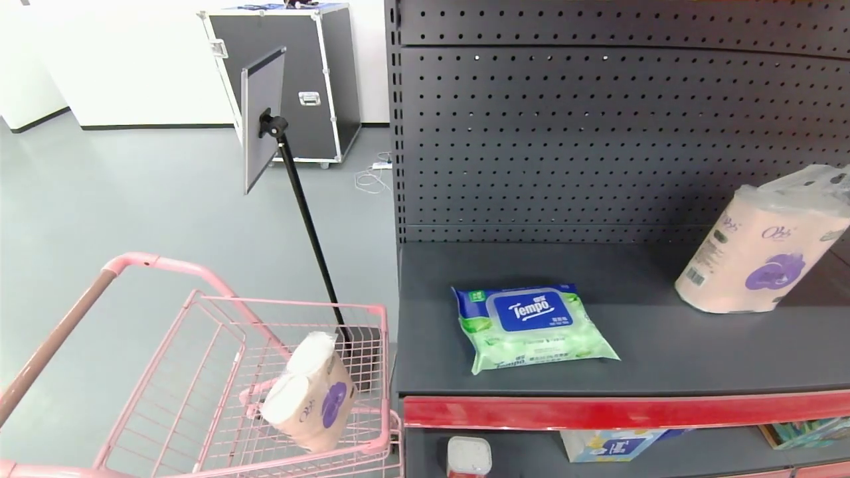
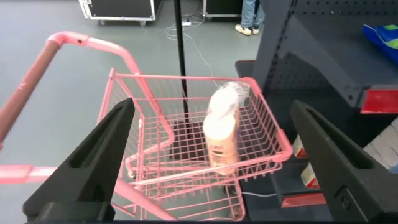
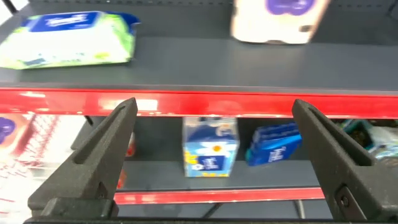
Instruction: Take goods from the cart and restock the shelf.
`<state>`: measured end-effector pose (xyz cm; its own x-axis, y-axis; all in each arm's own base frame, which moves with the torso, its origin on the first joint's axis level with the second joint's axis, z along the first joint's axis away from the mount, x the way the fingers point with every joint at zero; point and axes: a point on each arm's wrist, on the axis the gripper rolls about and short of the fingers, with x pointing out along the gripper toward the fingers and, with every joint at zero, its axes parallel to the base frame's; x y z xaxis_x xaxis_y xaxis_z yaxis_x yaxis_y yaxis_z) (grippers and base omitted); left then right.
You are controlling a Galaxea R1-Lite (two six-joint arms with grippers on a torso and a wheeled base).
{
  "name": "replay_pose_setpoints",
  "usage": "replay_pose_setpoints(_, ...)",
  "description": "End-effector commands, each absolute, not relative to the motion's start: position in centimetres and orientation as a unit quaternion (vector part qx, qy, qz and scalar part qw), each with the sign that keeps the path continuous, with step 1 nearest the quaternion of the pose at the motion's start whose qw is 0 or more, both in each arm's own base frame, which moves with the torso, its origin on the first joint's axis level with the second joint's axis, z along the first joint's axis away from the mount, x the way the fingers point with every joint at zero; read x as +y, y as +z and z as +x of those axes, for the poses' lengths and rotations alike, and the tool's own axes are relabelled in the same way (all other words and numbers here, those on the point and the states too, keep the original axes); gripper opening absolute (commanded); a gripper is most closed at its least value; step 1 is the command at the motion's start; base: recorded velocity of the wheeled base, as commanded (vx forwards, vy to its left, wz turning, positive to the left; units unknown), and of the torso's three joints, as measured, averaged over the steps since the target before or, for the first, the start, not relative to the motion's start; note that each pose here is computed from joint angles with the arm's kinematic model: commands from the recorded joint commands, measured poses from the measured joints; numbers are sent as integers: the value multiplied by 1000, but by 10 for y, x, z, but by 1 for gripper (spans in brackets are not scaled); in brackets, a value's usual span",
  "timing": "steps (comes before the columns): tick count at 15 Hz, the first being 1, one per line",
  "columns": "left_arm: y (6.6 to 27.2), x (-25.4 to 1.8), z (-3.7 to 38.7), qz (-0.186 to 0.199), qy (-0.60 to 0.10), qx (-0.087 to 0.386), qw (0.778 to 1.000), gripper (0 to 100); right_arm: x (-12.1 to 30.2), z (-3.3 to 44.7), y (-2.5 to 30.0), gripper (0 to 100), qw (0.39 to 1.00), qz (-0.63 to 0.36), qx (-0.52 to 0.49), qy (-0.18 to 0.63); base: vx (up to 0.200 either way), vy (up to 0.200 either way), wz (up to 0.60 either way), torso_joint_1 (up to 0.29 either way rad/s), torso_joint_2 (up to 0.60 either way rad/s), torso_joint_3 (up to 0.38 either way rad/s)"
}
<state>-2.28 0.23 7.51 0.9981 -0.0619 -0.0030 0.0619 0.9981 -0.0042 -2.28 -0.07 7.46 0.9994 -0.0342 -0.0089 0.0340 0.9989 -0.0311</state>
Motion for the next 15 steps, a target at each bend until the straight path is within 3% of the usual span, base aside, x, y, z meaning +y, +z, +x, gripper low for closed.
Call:
replay_pose_setpoints(1,75,2,-23,-2,-31,2,1000,100,-1,-23,75,100,1000,-15,5,-17,0,200,0,2,-2,12)
replay_pose_setpoints(7,75,2,-23,-1,-31,2,1000,100,-1,-23,75,100,1000,-15,6,-17,0,200,0,0,4,5)
replay_pose_setpoints(15,75,2,-23,-1,-31,2,1000,100,-1,-23,75,100,1000,-15,5,-18,0,0,0,-30,69,39)
